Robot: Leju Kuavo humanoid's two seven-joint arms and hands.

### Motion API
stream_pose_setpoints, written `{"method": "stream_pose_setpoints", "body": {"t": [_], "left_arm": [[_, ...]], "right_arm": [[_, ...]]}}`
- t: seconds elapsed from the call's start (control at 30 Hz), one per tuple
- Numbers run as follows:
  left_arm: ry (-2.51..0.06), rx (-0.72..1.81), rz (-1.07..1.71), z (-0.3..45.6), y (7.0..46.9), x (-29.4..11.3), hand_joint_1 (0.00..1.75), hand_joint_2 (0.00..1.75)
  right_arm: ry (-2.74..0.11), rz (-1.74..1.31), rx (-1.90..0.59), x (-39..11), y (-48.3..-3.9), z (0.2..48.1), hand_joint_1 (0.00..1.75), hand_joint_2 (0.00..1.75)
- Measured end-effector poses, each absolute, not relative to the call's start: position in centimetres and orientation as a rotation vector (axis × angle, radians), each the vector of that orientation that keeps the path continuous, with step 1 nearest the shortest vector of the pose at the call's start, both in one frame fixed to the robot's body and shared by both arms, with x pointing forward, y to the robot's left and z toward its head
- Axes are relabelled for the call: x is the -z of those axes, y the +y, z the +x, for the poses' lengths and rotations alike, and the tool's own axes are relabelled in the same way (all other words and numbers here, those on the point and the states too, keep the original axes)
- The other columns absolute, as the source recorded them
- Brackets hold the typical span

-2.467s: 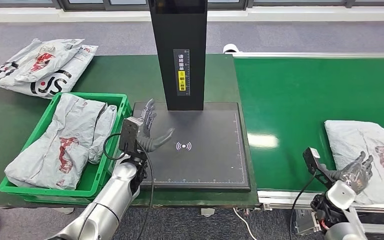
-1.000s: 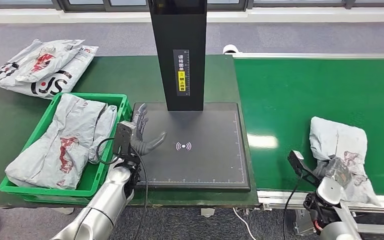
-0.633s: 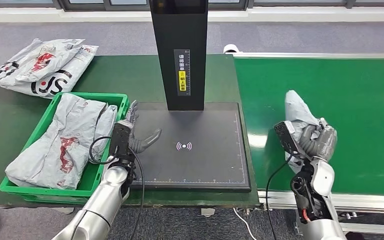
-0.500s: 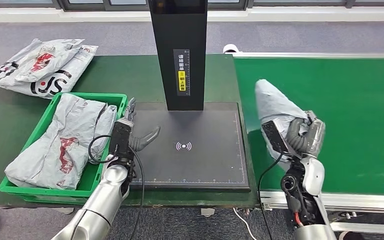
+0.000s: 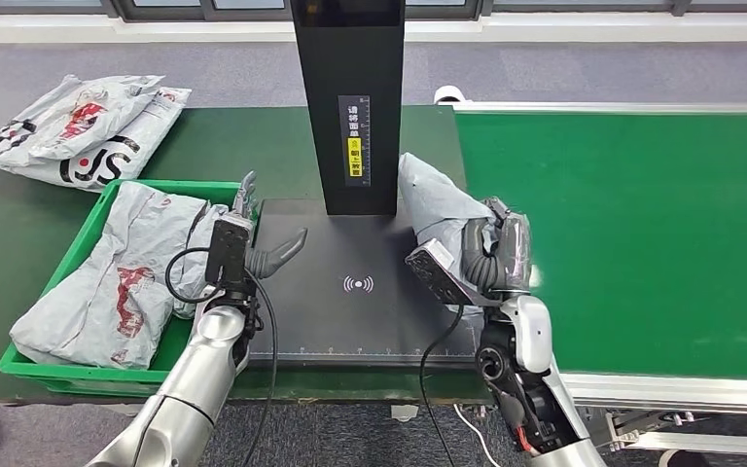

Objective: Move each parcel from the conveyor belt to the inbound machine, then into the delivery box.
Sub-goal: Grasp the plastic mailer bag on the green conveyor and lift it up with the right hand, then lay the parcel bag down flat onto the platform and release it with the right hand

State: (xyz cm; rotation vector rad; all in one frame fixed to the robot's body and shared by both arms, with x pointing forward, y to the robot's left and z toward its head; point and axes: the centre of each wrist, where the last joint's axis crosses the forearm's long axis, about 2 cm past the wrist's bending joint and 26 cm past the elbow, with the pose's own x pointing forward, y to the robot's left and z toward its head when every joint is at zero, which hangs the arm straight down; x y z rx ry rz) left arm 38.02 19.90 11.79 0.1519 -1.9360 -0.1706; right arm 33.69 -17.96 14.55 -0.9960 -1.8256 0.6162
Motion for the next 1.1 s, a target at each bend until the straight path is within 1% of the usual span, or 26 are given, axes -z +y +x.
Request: {"method": "stream_pose_setpoints", "body": {"t": [0.1, 0.2, 0.23, 0.27, 0.3, 0.33, 0.37, 0.4, 0.43, 0.53, 0.83, 0.97, 1.1], "left_arm": [[-1.941, 0.17, 0.152, 38.1, 19.9, -11.9, 0.0, 1.75], [-1.949, 0.166, 0.149, 38.2, 19.9, -12.1, 0.0, 1.75], [-1.951, 0.164, 0.147, 38.2, 19.9, -12.2, 0.0, 1.75], [-1.953, 0.163, 0.143, 38.3, 19.9, -12.2, 0.0, 1.75], [-1.955, 0.161, 0.139, 38.3, 19.9, -12.3, 0.0, 1.75], [-1.956, 0.158, 0.134, 38.4, 19.9, -12.4, 0.0, 1.75], [-1.956, 0.154, 0.131, 38.4, 19.9, -12.5, 0.0, 1.75], [-1.957, 0.151, 0.129, 38.4, 19.9, -12.6, 0.0, 1.75], [-1.958, 0.148, 0.128, 38.4, 19.9, -12.6, 0.0, 1.75], [-1.967, 0.134, 0.131, 38.5, 19.9, -12.8, 0.0, 1.75], [-1.991, 0.105, 0.158, 38.1, 20.4, -13.0, 0.0, 1.75], [-2.001, 0.093, 0.158, 37.8, 20.6, -13.0, 0.0, 1.75], [-2.003, 0.119, 0.143, 37.4, 20.6, -12.9, 0.0, 1.75]], "right_arm": [[-1.821, -0.897, -0.68, -14.4, -16.8, 33.5, 1.75, 1.75], [-1.777, -0.722, -0.783, -13.3, -14.5, 33.3, 1.63, 1.75], [-1.749, -0.651, -0.822, -12.8, -13.7, 33.2, 1.54, 1.75], [-1.716, -0.575, -0.859, -12.3, -13.0, 33.0, 1.36, 1.75], [-1.682, -0.505, -0.891, -11.6, -12.4, 32.8, 1.07, 1.75], [-1.652, -0.444, -0.916, -11.0, -12.0, 32.6, 0.68, 1.75], [-1.624, -0.396, -0.937, -10.5, -11.7, 32.4, 0.33, 1.75], [-1.599, -0.356, -0.958, -10.0, -11.5, 32.3, 0.11, 1.75], [-1.576, -0.326, -0.977, -9.6, -11.4, 32.3, 0.0, 1.75], [-1.539, -0.263, -1.009, -8.7, -11.4, 32.3, 0.0, 1.75], [-1.574, -0.232, -0.939, -8.1, -11.8, 32.5, 0.0, 1.75], [-1.684, -0.201, -0.814, -8.4, -12.1, 32.4, 0.0, 1.75], [-1.854, -0.157, -0.58, -10.1, -12.8, 32.8, 0.0, 1.75]]}}
